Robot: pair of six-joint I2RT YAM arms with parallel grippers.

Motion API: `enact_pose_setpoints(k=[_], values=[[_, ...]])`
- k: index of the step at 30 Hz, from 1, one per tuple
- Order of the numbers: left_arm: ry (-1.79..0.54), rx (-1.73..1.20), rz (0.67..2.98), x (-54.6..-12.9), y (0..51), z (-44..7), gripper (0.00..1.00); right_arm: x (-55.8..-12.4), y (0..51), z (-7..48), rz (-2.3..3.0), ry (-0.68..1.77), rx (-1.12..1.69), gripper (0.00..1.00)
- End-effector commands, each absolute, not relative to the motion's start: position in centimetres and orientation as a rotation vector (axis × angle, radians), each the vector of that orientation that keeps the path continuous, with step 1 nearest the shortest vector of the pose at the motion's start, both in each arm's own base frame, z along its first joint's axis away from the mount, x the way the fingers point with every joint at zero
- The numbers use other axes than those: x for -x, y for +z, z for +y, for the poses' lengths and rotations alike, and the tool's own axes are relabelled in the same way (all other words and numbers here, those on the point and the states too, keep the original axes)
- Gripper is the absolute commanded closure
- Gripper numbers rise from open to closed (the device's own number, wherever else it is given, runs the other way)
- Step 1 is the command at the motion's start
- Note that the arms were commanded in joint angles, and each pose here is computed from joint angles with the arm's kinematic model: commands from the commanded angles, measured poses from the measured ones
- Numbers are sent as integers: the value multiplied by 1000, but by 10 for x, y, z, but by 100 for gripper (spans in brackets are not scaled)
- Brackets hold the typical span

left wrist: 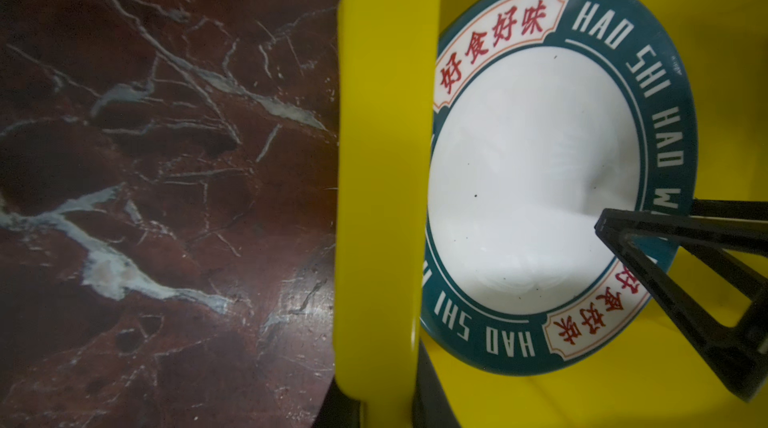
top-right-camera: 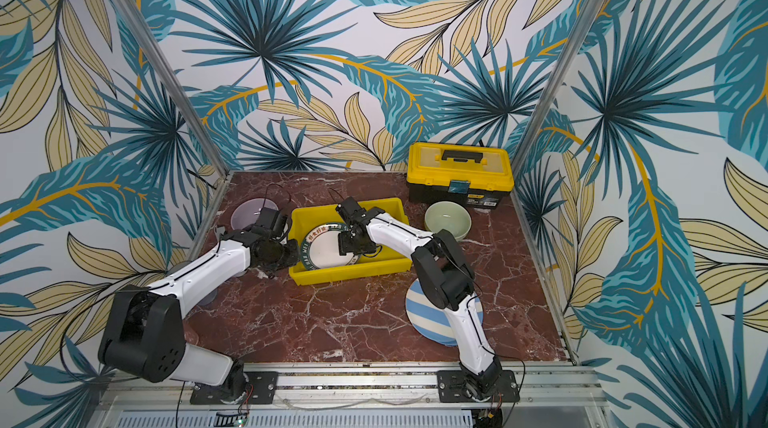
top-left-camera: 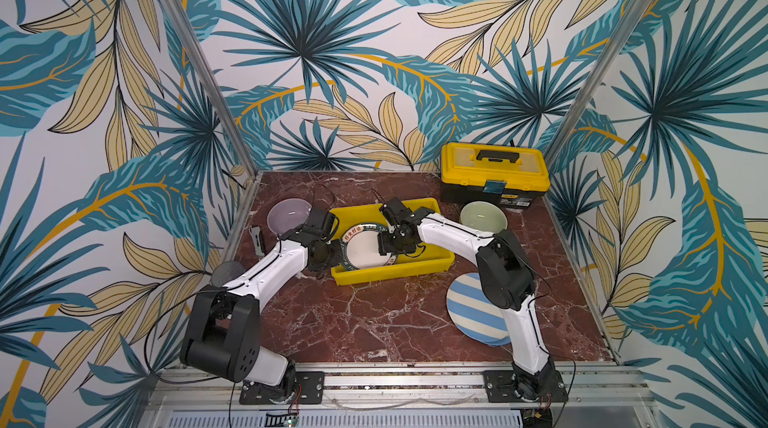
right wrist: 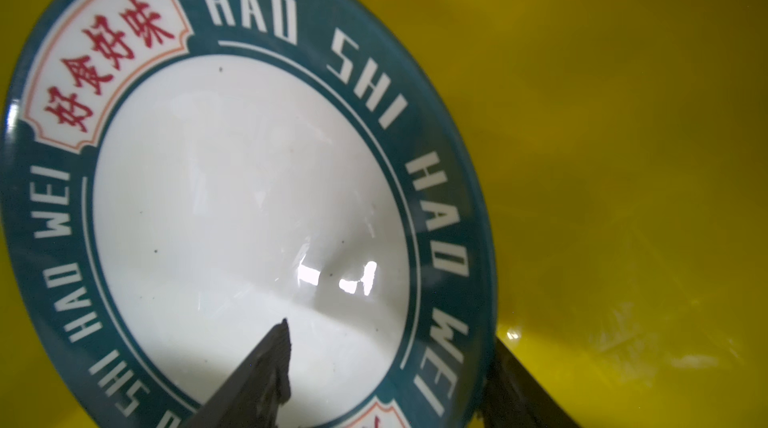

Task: Place the mixed dishes into the plastic bin
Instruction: 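Press the teal-rimmed plate flat onto the sunburst plate with both grippers, then open both grippers and move them to the striped plates on the table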

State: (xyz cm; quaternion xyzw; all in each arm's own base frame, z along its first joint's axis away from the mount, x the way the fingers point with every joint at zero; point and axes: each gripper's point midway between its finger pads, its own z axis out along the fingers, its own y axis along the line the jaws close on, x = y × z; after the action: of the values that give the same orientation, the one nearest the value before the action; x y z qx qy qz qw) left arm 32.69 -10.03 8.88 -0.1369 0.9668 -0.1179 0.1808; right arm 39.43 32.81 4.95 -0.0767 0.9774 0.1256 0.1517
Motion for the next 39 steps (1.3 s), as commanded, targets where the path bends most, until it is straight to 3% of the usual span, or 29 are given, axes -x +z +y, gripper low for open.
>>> enact_pose_setpoints(k=[1,7,11,15,21,26,31,35,39], values=[[-315,385,2718,-339,89,-94,85,-397,51,328,2799,341,217,28],[-315,366,2721,-346,90,-89,82,-398,98,312,2730,313,239,24],[-328,343,2720,-350,96,-90,62,-391,137,290,2680,249,215,20],[-327,325,2697,-348,109,-88,44,-371,169,258,2636,245,155,22],[-335,266,2621,-339,150,-84,31,-314,196,172,2610,160,-14,30],[-466,171,2546,-319,191,-98,27,-259,173,95,2636,74,-265,33],[-557,46,2491,-295,215,-133,26,-226,127,56,2686,54,-492,37],[-634,-96,2545,-274,209,-185,25,-214,96,27,2710,-59,-625,41],[-622,-225,2587,-257,195,-226,25,-211,73,8,2697,-25,-788,34]])
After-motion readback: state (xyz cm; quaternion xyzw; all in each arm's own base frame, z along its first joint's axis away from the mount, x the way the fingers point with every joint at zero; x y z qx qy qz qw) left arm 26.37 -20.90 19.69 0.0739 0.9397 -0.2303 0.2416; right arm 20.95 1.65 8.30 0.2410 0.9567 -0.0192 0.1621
